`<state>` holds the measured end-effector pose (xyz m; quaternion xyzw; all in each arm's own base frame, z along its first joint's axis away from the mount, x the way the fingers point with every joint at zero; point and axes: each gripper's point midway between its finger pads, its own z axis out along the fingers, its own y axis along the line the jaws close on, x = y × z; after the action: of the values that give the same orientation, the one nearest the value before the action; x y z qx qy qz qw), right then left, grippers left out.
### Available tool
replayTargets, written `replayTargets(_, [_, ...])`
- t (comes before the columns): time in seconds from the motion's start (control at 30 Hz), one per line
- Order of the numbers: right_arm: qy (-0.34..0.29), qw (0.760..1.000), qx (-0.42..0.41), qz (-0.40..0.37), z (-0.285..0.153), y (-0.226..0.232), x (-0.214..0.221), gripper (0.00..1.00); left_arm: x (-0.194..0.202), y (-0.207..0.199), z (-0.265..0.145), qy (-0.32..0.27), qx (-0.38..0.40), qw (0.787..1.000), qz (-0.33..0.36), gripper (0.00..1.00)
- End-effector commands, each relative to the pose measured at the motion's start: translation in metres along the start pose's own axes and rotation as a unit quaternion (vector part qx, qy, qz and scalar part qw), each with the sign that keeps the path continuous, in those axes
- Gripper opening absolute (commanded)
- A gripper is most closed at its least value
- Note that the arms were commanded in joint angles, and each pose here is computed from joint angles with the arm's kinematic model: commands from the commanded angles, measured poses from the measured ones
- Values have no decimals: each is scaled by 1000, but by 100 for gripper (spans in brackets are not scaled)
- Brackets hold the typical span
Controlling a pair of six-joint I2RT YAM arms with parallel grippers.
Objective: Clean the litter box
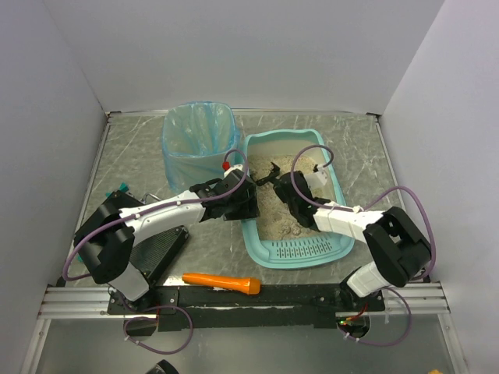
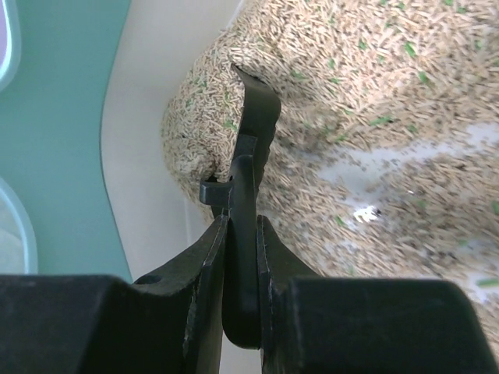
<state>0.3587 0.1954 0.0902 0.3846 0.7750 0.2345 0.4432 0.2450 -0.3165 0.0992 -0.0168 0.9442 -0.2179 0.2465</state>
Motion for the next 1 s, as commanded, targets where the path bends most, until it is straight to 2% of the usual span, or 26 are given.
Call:
replayTargets(0.0, [5, 992, 104, -75, 9, -70, 10, 0, 11, -13, 6, 18, 17, 1000, 6, 35])
replayTargets(0.13, [21, 997, 47, -57, 9, -61, 20, 0, 11, -15, 5, 17, 25, 1000, -3, 36])
replayTargets(0.2, [10, 999, 15, -35, 8, -48, 15, 0, 11, -15, 6, 18, 26, 999, -9, 36])
replayTargets(0.43, [-26, 999, -33, 25, -18, -50, -5, 0, 5, -1, 4, 1, -25, 999, -33, 36])
replayTargets(0.6, [-64, 993, -87, 54, -38, -36, -29, 0, 4, -9, -1, -3, 4, 999, -46, 36])
replayTargets(0.97, [-97, 981, -145, 83, -74, -30, -57, 0, 4, -14, -4, -6, 24, 999, -48, 35])
